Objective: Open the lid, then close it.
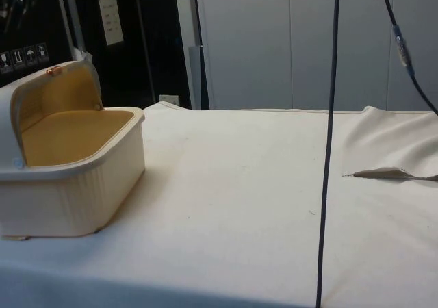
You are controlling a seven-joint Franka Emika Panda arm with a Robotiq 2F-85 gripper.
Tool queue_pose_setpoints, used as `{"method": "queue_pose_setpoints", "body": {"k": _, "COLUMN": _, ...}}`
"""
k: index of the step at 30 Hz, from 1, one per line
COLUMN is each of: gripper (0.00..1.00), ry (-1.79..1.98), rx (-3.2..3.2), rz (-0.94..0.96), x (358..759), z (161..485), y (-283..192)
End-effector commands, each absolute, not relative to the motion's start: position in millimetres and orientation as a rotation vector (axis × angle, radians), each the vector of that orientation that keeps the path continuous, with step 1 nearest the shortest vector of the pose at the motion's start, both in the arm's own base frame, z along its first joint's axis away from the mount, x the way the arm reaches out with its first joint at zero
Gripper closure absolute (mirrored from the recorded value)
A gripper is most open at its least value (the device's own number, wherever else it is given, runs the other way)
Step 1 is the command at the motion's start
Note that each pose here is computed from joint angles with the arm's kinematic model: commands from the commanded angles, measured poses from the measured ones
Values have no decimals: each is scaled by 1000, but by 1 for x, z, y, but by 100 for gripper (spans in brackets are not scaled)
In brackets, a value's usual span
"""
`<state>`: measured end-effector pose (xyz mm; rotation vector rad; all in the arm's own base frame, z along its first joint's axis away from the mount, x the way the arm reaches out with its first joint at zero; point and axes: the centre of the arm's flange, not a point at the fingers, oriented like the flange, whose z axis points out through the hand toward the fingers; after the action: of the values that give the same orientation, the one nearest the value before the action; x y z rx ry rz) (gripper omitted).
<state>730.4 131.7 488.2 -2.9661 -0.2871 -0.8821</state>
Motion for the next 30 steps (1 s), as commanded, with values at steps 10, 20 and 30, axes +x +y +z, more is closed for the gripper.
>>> {"method": "queue_pose_setpoints", "body": {"k": 10, "gripper": 100, "ry": -280, "rx": -2967, "rz": -899, "x": 734, "z": 473, "y": 133}}
{"method": "queue_pose_setpoints", "body": {"k": 20, "gripper": 100, "ry": -285, "rx": -2960, "rz": -915, "x": 733, "z": 446, "y": 132}}
{"method": "queue_pose_setpoints", "body": {"k": 30, "gripper": 100, "ry": -287, "rx": -2963, "rz": -910, "x": 725, "z": 428, "y": 130}}
